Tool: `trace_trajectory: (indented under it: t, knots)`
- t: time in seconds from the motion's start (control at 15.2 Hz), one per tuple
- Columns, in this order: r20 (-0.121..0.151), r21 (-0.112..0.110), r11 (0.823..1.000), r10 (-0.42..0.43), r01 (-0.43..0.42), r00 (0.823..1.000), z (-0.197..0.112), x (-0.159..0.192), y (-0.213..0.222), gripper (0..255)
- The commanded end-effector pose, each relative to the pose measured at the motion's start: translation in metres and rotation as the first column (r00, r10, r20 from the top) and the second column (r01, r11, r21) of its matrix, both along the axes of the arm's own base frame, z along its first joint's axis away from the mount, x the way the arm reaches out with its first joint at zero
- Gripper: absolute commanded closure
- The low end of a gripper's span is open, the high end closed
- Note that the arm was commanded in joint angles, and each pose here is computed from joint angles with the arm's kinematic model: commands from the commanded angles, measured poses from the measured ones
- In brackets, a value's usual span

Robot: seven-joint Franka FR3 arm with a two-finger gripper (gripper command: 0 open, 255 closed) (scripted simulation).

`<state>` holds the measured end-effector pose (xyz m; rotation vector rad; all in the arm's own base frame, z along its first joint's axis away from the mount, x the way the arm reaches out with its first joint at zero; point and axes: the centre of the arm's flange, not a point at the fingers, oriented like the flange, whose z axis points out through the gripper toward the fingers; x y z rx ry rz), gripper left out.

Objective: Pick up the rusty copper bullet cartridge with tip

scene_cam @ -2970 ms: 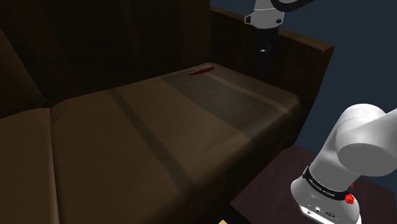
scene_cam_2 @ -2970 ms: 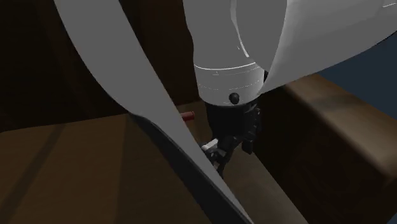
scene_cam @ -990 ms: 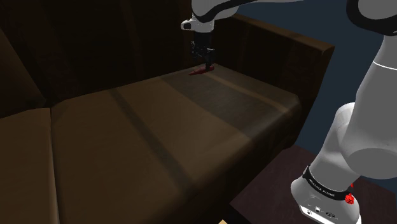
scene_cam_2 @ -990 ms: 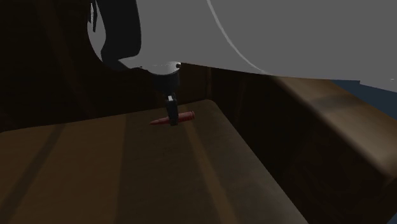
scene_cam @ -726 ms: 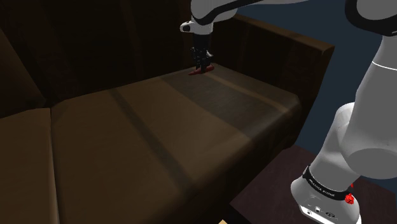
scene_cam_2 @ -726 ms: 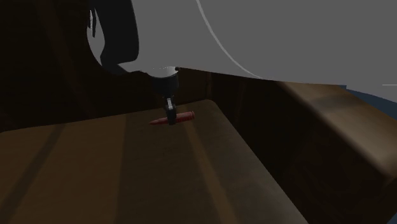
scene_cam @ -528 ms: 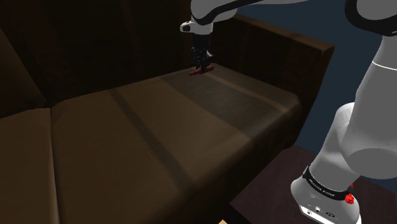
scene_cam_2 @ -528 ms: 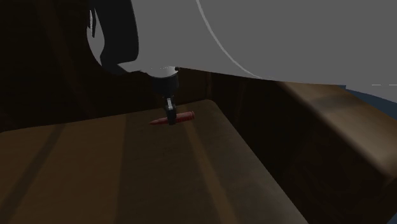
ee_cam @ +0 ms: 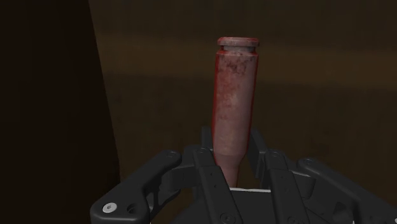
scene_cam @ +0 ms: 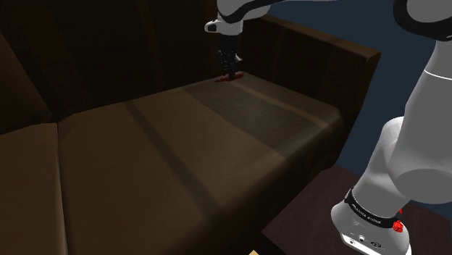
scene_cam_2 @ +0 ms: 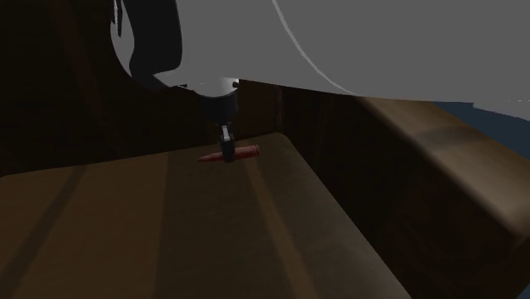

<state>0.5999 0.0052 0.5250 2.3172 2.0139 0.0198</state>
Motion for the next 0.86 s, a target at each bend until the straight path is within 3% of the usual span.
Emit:
trace_trajectory:
  t: [0.0,0.79]
  knots:
    - [0.0,0.0,1.0,0.0,0.0,1.0,0.011,0.0,-0.001,255]
    - [0.0,0.0,1.0,0.0,0.0,1.0,0.065,0.0,-0.001,255]
